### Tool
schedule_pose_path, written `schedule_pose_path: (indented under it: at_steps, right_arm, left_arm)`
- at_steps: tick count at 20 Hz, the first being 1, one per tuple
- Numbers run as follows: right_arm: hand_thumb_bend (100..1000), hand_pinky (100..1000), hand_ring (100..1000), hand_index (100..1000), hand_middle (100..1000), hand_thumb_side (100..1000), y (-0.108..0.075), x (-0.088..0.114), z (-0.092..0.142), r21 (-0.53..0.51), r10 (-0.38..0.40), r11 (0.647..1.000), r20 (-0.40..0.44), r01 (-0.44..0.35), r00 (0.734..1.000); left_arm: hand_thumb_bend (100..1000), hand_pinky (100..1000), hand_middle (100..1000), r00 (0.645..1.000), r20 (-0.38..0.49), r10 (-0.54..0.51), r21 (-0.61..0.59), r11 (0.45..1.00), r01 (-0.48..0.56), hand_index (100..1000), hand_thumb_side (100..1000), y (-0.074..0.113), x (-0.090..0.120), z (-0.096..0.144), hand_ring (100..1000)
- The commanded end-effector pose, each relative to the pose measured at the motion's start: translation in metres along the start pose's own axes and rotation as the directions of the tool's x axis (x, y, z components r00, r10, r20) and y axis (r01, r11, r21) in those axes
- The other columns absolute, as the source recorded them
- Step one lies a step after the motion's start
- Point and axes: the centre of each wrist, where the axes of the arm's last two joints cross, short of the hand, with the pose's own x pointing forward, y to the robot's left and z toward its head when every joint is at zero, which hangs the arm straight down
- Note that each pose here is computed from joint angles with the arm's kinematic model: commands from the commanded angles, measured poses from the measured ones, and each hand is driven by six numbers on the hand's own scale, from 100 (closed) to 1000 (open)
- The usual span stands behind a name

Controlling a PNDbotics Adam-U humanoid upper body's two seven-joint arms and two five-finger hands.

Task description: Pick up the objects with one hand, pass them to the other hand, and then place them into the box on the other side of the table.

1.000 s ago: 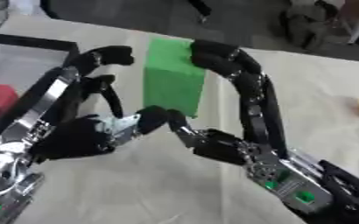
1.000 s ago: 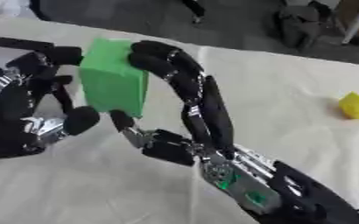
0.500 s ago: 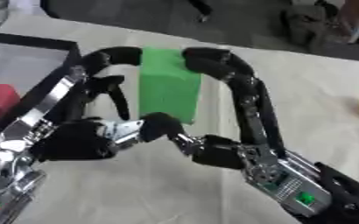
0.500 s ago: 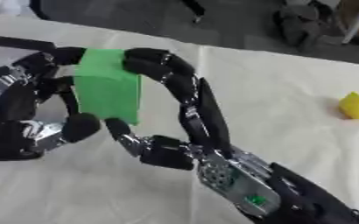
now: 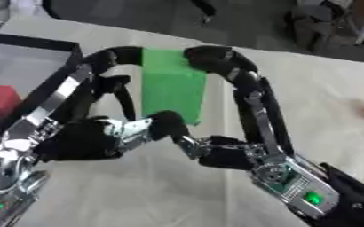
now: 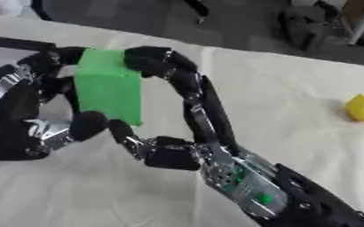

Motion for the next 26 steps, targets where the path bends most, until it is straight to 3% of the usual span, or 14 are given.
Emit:
schedule_pose_path:
  at_steps: [1,11,23,26]
  right_arm:
    - [100,615,478,408,322,100,-0.0032,0.0011,-0.0067,0.004,-0.020,1.000,0.029,0.020,0.999]
    - [100,615,477,398,323,100,-0.0044,0.0006,-0.0103,0.017,-0.059,0.998,0.052,0.058,0.997]
    - [100,613,476,391,324,100,-0.0040,0.0008,-0.0124,0.017,-0.075,0.997,0.060,0.074,0.995]
    - [100,613,476,388,326,100,-0.0042,0.0007,-0.0129,0.019,-0.077,0.997,0.061,0.076,0.995]
  left_arm:
    - [706,956,810,1.000,0.028,-0.002,-0.006,1.000,0.002,876,469,0.0003,0.0103,-0.0012,372]
    - [628,943,756,1.000,0.010,0.027,-0.017,1.000,-0.027,869,470,-0.0018,0.0150,-0.0040,354]
    - [430,915,675,0.998,-0.019,0.060,-0.049,0.997,-0.061,823,310,-0.0054,0.0162,-0.0051,295]
    - [335,907,620,0.997,-0.024,0.069,-0.059,0.996,-0.070,782,297,-0.0066,0.0163,-0.0052,263]
